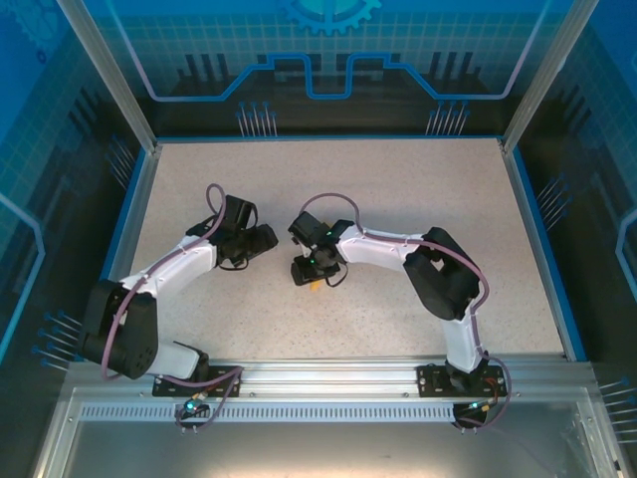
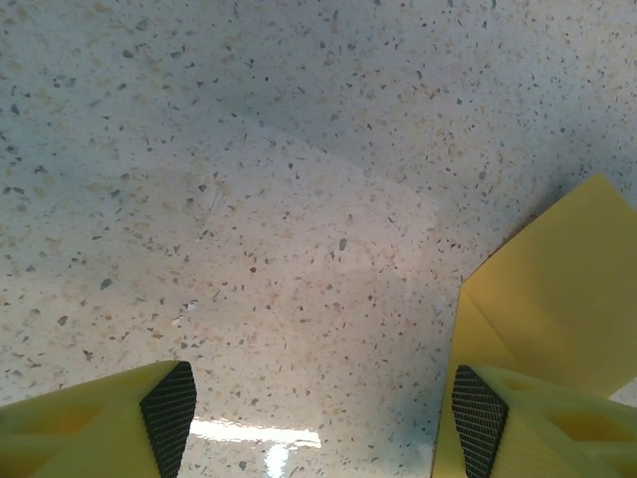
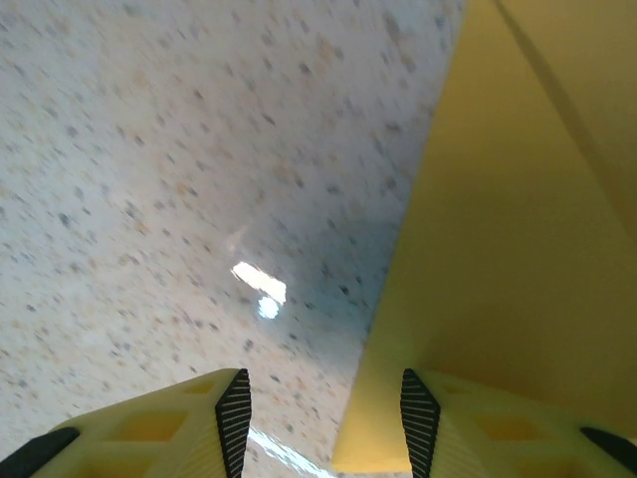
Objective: Fold a paper plane with a square sheet of paper (pick it up from the middle)
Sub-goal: Fold the wing for the fifth time at the center of the table.
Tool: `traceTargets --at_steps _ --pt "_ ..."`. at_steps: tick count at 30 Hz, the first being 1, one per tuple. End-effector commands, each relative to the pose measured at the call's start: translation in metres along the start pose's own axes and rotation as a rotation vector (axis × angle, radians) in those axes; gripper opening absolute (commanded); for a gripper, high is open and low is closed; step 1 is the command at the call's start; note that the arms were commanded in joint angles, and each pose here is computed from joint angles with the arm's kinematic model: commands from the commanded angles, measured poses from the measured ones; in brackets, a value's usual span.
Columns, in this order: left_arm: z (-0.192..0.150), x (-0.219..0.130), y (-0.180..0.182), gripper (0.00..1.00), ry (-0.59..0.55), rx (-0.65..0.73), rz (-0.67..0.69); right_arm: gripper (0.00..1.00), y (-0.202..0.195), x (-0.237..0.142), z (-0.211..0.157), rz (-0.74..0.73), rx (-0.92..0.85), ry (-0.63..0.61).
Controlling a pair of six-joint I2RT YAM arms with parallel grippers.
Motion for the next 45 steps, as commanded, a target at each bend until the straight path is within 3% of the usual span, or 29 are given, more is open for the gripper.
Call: traceTargets --at_steps 1,8,14,17,21,24,28,31,38,41,45 --pt "-0.003 0.006 -0.001 0.73 0.029 -0.024 -0.017 0.47 -0.012 -0.014 -0.023 0.002 -0.028 0.067" --pt "-0.005 0.007 0.001 0.74 0.037 -0.023 -0.02 0.47 -0.038 -0.028 -0.05 0.034 -0.105 0.11" --pt "-0.006 0.01 -0.003 0.74 0.046 -0.027 -0.043 0.5 -0.067 -0.065 -0.042 -0.011 -0.107 0.012" --pt "-0.008 0.011 -0.004 0.75 0.055 -0.029 -0.054 0.61 -0.085 -0.085 -0.025 -0.082 0.003 -0.111" --pt "-0.009 0.011 -0.005 0.78 0.054 -0.024 -0.064 0.8 -0.133 -0.091 -0.014 -0.244 0.239 -0.184" --pt "-0.008 0.01 -0.005 0.85 0.049 -0.01 -0.068 0.83 -0.152 -0.082 0.0 -0.281 0.315 -0.199" --pt "-0.007 0.01 -0.004 0.93 0.033 -0.003 -0.067 0.84 -0.154 -0.066 0.029 -0.274 0.284 -0.189" --pt "-0.007 0.011 -0.003 0.96 0.032 -0.007 -0.065 0.78 -0.149 -0.049 0.045 -0.23 0.244 -0.171" --pt "-0.009 0.011 -0.002 0.99 0.042 -0.016 -0.061 0.46 -0.118 -0.021 0.063 -0.082 0.13 -0.129" --pt "-0.01 0.012 0.0 0.99 0.048 -0.019 -0.057 0.4 -0.1 -0.018 0.065 -0.052 0.053 -0.125" --pt "-0.011 0.011 -0.001 0.99 0.05 -0.024 -0.062 0.39 -0.095 -0.028 0.067 -0.062 0.034 -0.145"
Point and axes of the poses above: each hand's point on the last joint's axis, 136 mm out from that joint toward the fingers, its own x axis out along the fingers, its own y axis along the line the jaws close on, z = x × y, the point moved 1 cm from there along -x, back along the fingers, and after that the axes turned 9 degrees about -x, right-handed, at the moved point
